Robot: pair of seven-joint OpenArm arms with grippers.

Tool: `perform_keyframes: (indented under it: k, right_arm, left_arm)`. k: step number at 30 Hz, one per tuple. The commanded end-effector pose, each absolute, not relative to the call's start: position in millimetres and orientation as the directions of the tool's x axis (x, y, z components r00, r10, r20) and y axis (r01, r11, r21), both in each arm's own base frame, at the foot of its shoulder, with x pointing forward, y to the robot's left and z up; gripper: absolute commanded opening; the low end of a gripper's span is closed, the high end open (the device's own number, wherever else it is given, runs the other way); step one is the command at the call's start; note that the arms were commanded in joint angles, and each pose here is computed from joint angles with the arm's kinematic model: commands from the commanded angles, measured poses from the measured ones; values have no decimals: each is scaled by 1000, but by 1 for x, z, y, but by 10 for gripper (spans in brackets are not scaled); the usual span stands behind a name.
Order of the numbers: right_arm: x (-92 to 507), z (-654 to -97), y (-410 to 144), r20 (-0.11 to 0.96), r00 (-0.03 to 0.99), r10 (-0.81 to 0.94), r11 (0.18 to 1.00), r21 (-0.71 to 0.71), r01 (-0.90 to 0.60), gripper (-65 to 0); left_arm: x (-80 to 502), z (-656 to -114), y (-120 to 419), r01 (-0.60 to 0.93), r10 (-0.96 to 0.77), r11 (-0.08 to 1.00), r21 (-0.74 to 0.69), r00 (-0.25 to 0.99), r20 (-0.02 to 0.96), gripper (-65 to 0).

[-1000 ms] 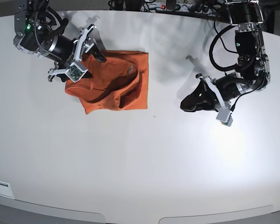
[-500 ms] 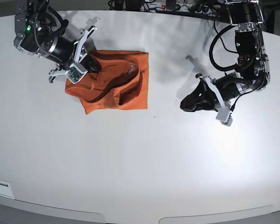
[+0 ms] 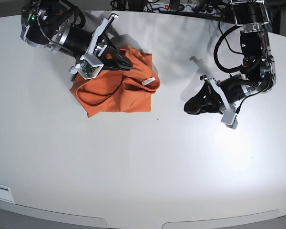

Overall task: Fold the T-shirt properly
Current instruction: 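Press the right gripper onto the orange bundle and tuck its edge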

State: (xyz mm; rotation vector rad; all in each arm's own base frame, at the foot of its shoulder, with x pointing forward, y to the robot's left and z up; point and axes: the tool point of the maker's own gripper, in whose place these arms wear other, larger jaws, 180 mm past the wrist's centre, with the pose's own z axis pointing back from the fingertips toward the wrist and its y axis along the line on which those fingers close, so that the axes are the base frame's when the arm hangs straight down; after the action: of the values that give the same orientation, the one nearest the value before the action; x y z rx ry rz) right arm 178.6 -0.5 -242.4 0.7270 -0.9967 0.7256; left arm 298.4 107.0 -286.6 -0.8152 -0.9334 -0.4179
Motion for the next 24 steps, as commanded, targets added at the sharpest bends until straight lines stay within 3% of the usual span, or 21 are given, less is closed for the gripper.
perform_keyframes:
  k: [1, 10, 14, 15, 20, 24]
  right_arm:
    - [176, -228, 9, 932, 332, 145, 529, 210, -822, -650]
    - [154, -238, 60, 924, 304, 230, 447, 178, -877, -644]
    - [149, -232, 72, 934, 279, 223, 400, 174, -900, -360]
    - [151, -229, 73, 938, 268, 222, 396, 164, -903, -316]
    - [164, -216, 73, 955, 198, 220, 397, 97, -912, -305]
    - [183, -218, 65, 951, 131, 279, 452, -9, -892, -309]
  left_arm:
    - [304, -267, 106, 667, 51, 618, -417, 496, 867, -577]
    - [304, -266, 106, 667, 53, 616, -419, 495, 867, -577]
    - [304, -266, 106, 667, 53, 616, -419, 495, 867, -577]
    - [304, -266, 106, 667, 53, 616, -419, 495, 867, -577]
    - [304, -267, 106, 667, 50, 617, -418, 497, 866, -577]
    - [301, -270, 105, 669, 32, 612, -422, 512, 858, -577]
